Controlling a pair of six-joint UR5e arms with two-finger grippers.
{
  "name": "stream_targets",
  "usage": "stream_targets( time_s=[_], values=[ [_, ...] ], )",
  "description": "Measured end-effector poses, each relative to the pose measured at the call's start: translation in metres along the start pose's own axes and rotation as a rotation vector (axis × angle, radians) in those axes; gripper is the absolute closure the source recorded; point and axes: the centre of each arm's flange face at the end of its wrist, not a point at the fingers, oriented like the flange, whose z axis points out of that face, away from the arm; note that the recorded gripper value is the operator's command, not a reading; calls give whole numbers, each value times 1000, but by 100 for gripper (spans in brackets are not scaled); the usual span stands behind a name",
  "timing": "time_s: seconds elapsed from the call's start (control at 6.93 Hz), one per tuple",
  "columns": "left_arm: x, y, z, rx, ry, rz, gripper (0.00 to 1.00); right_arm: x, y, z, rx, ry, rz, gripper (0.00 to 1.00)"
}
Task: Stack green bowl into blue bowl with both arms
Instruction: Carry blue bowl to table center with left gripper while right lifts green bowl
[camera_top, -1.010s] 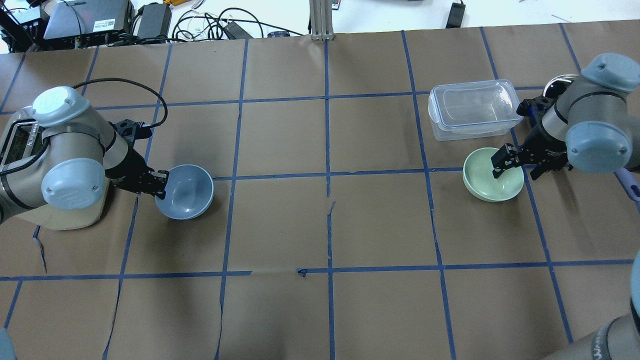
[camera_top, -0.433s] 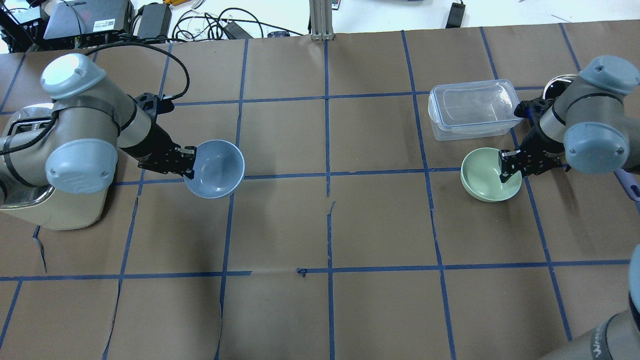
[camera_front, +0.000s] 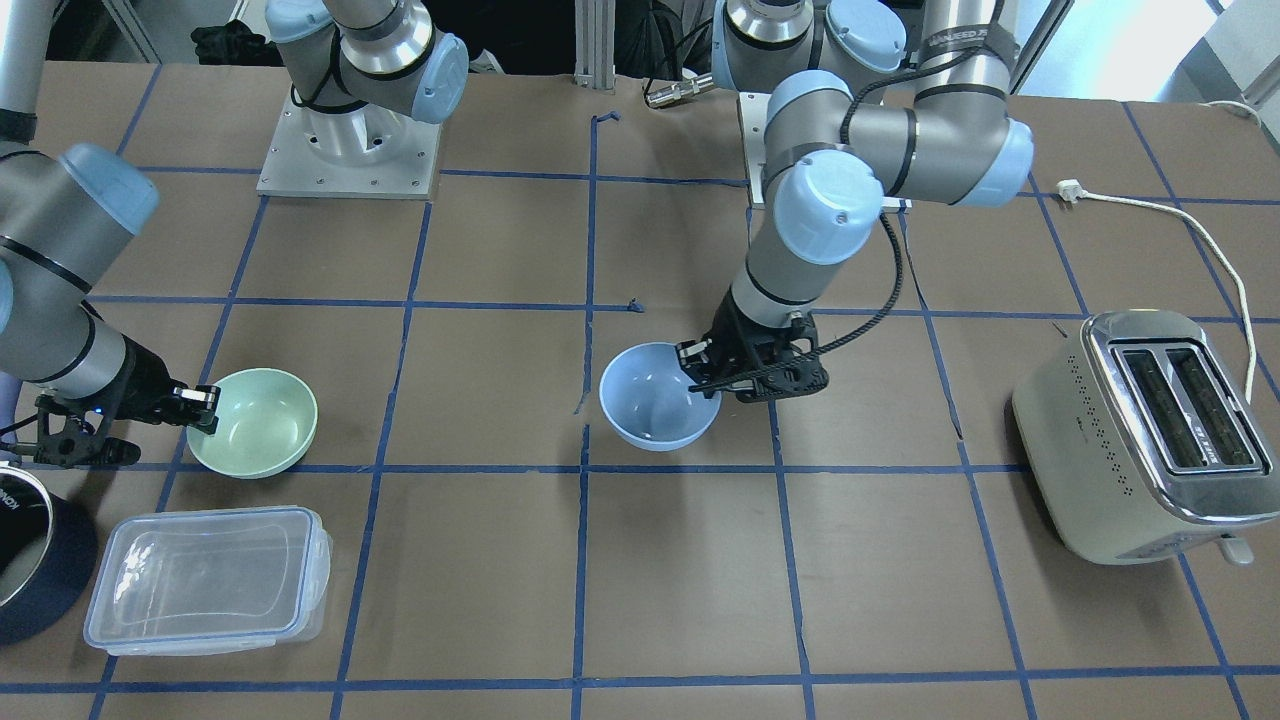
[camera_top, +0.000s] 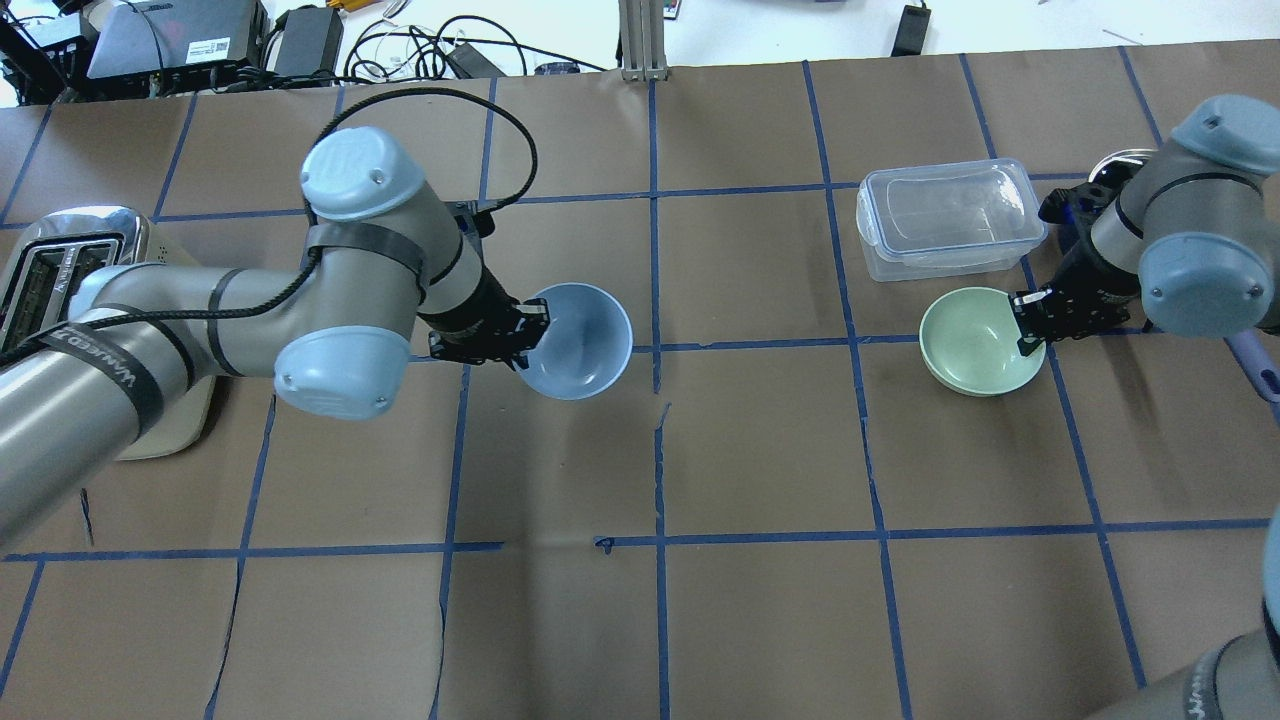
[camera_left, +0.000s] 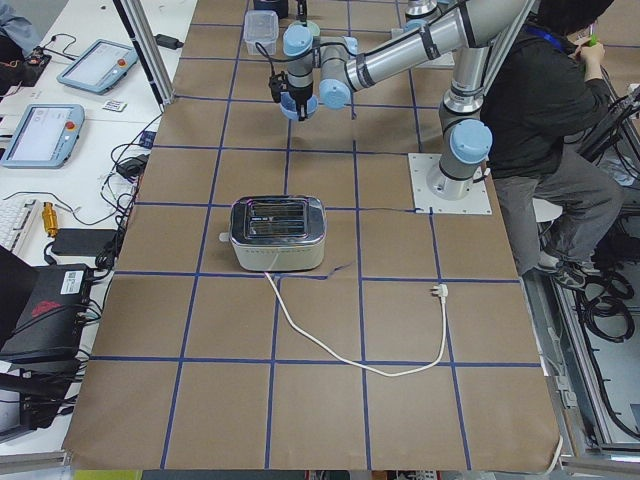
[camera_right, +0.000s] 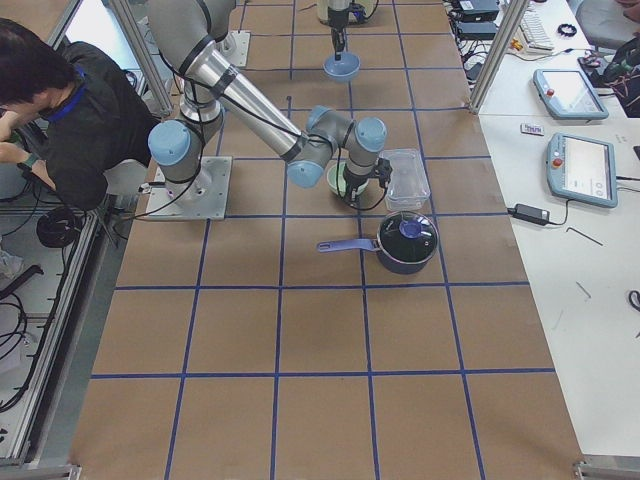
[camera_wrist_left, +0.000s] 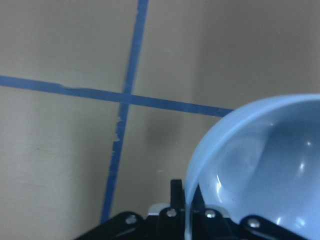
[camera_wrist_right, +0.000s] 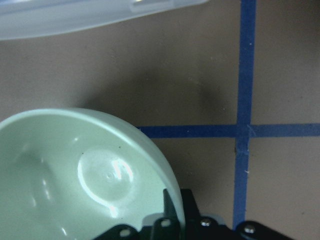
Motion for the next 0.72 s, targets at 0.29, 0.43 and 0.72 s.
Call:
stream_targets(
  time_s=[0.29,0.43,0.72],
  values=[
    [46,23,33,-24,49,-45,100,-3,4,-22,31,7,-1,100],
    [53,26,46,-50,69,-56,100,-4,5,-33,42,10,-1,100],
    [57,27,58,-67,70,-56,61,-5,1,-64,41,7,4,100]
  ],
)
